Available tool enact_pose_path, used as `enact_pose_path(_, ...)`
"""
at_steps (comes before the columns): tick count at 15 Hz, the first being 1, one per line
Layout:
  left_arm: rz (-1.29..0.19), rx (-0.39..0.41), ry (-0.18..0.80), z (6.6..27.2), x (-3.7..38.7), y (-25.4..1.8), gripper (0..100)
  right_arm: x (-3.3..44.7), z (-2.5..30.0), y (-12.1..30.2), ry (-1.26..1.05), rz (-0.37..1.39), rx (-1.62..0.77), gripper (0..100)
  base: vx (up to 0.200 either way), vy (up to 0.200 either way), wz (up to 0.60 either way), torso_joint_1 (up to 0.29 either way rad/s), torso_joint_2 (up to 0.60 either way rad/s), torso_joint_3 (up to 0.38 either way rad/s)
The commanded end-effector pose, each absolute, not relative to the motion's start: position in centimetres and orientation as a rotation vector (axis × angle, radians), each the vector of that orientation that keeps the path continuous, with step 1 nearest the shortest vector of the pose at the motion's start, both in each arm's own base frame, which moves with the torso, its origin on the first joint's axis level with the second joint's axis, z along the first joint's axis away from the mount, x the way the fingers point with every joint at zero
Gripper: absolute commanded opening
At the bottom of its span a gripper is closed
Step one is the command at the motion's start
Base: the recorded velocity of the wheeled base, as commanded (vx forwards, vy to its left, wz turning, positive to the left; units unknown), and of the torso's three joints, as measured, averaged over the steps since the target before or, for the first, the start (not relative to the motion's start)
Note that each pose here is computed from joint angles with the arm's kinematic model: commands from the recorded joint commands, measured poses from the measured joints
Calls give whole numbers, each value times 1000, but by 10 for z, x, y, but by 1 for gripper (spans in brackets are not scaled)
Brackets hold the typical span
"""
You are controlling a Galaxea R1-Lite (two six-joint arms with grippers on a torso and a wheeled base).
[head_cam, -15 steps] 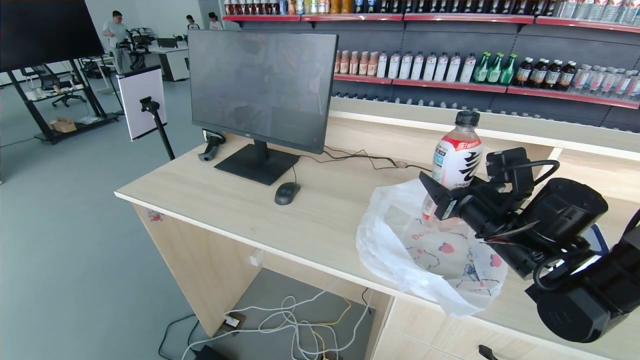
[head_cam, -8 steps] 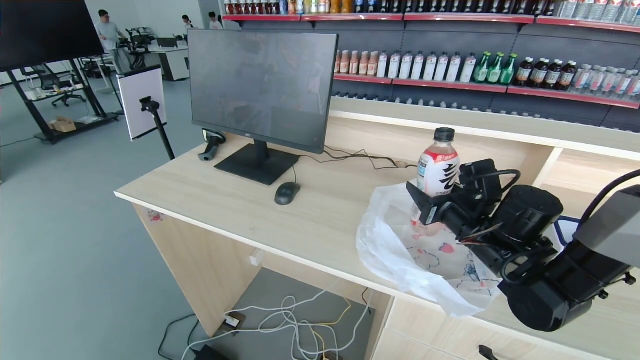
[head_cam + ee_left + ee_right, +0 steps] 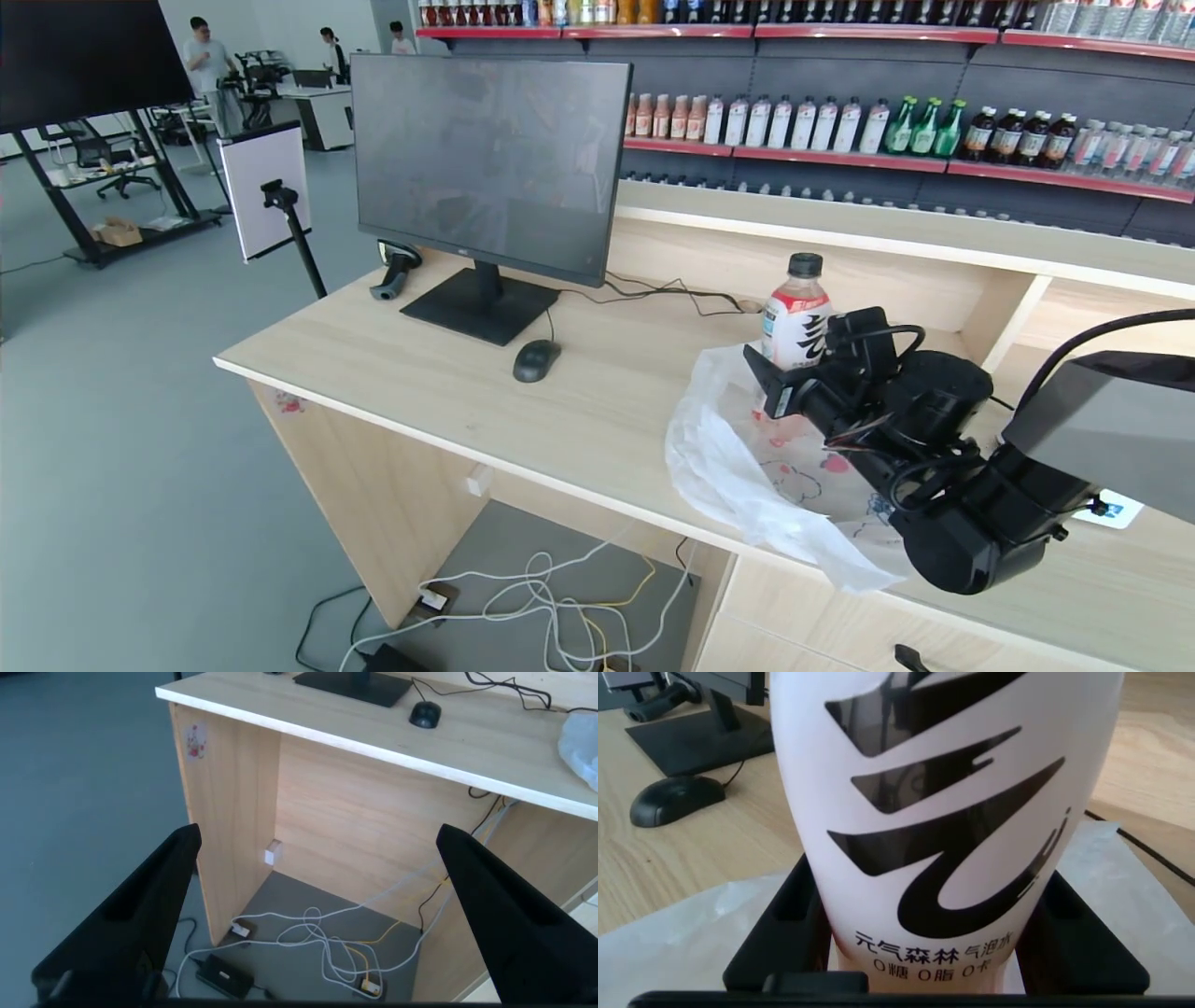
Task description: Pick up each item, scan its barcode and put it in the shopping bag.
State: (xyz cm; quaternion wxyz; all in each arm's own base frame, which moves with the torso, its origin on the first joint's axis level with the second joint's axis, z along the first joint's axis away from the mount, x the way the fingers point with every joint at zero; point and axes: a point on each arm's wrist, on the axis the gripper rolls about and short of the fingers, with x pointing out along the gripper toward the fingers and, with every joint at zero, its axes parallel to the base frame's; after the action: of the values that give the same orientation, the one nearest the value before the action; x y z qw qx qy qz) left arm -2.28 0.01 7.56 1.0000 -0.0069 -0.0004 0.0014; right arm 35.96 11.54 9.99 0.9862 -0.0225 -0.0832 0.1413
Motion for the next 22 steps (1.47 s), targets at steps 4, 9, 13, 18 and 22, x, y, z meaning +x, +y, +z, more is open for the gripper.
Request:
enact_pose_path(4, 3, -14, -2, 76, -23, 0, 100, 365, 83, 117, -127, 285, -52, 0, 0, 0, 0, 0, 0, 0)
enact_pose_path(9, 3, -14, -2, 76, -23, 0, 100, 363, 78, 116, -106, 286, -54, 0, 0, 0, 0, 0, 0, 0)
enact_pose_path(13, 3, -14, -2, 76, -23, 0, 100, 362, 76, 116, -97, 287, -55, 0, 0, 0, 0, 0, 0, 0)
enact_pose_path(18, 3, -14, -2, 76, -23, 0, 100, 357, 72, 114, -72, 288, -58, 0, 0, 0, 0, 0, 0, 0)
enact_pose_path(22, 3, -14, -2, 76, -23, 0, 100, 354, 69, 115, -57, 293, -61, 0, 0, 0, 0, 0, 0, 0)
